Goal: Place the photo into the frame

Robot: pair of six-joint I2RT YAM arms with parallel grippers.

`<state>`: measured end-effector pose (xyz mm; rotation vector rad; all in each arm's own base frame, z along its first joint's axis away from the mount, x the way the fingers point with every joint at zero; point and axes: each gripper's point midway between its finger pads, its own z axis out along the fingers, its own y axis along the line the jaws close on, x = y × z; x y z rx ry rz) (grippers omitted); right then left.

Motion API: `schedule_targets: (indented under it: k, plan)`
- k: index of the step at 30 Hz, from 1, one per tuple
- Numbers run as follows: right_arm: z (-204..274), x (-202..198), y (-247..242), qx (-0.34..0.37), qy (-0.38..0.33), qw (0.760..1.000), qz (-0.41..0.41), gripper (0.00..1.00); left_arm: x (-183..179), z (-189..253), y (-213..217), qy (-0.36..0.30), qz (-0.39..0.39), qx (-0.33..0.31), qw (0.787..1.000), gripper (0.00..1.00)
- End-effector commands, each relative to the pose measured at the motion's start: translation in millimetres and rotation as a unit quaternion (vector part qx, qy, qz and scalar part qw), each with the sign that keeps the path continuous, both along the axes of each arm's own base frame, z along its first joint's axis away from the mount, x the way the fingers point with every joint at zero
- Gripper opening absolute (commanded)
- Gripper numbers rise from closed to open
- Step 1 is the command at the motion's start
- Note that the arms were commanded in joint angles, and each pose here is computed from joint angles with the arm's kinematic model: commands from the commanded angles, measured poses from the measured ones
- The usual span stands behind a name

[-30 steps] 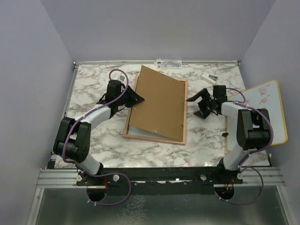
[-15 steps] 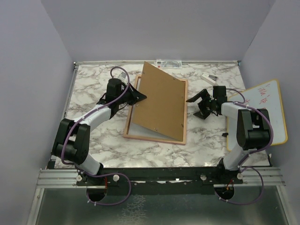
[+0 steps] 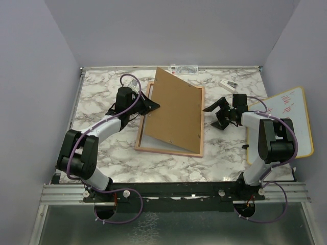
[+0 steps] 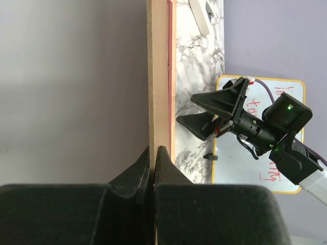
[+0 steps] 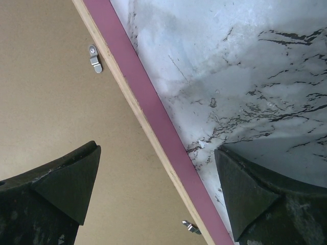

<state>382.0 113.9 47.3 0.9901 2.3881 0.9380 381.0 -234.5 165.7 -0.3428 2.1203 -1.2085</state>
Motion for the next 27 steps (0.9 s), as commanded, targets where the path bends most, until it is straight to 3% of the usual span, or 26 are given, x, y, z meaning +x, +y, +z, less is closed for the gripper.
schedule_targets:
  k: [1,8,14,27]
  plan:
    - [-19.5,-12.7,-2.1,-0.002,0.025,1.0,0.007,0.97,15.6,32.0,12.0,-0.087,0.036,0.012,0.995,0.0]
    - [-21.9,-13.9,-0.8,0.002,0.027,1.0,0.006,0.96,10.7,42.0,10.7,-0.108,0.031,-0.003,0.994,0.0]
    - [-22.9,-15.2,0.3,0.005,0.027,1.0,0.009,0.96,8.1,26.5,-10.2,-0.08,-0.013,-0.037,0.996,0.0]
    - [-21.0,-16.6,13.4,0.041,0.014,0.998,0.044,0.94,6.4,1.5,-32.9,-0.048,-0.061,-0.043,0.996,0.0]
